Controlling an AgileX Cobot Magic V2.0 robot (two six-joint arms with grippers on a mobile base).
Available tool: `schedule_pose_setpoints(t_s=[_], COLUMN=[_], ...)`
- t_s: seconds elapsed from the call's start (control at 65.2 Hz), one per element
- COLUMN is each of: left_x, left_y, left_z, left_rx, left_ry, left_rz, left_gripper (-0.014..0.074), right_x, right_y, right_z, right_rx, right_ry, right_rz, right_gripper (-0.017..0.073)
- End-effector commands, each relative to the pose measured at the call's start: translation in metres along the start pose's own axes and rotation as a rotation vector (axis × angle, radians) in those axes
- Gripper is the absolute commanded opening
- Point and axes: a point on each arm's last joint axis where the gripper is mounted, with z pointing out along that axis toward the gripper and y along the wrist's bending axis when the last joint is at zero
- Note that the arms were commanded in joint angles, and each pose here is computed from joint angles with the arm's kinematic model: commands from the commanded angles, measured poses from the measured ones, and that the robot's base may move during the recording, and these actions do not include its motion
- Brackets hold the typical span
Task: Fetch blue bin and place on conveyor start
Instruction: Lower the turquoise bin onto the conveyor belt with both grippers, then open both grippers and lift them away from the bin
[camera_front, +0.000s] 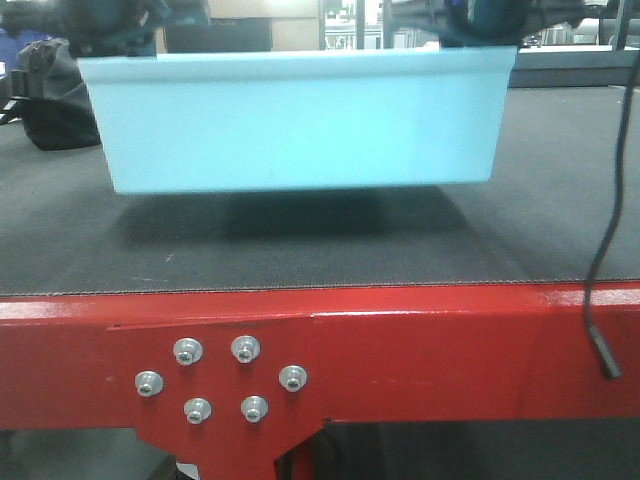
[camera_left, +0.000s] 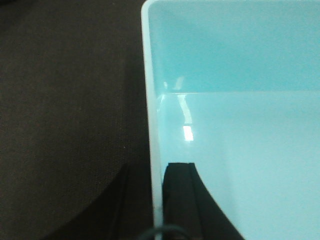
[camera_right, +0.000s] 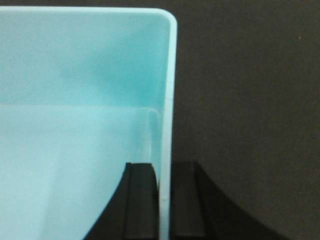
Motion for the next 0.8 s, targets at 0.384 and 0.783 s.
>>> schedule_pose_setpoints(t_s=[0.384, 0.783], left_x=[-0.005, -0.011], left_y=[-0.018, 0.001], left_z=[0.002, -0.002], left_rx=[0.081, 0.034], left_ry=[-0.087, -0.077], left_rz=[0.025, -0.007], left_gripper=[0.0253, 0.0401], right_x=[-0.003, -0.011], right_y=[0.007, -0.006], right_z=[0.006, -0.006], right_rx=[-0.058, -0.025], right_ry=[-0.050, -0.057], right_rz=[0.013, 0.033], right_gripper=[-0.0046, 0.0383])
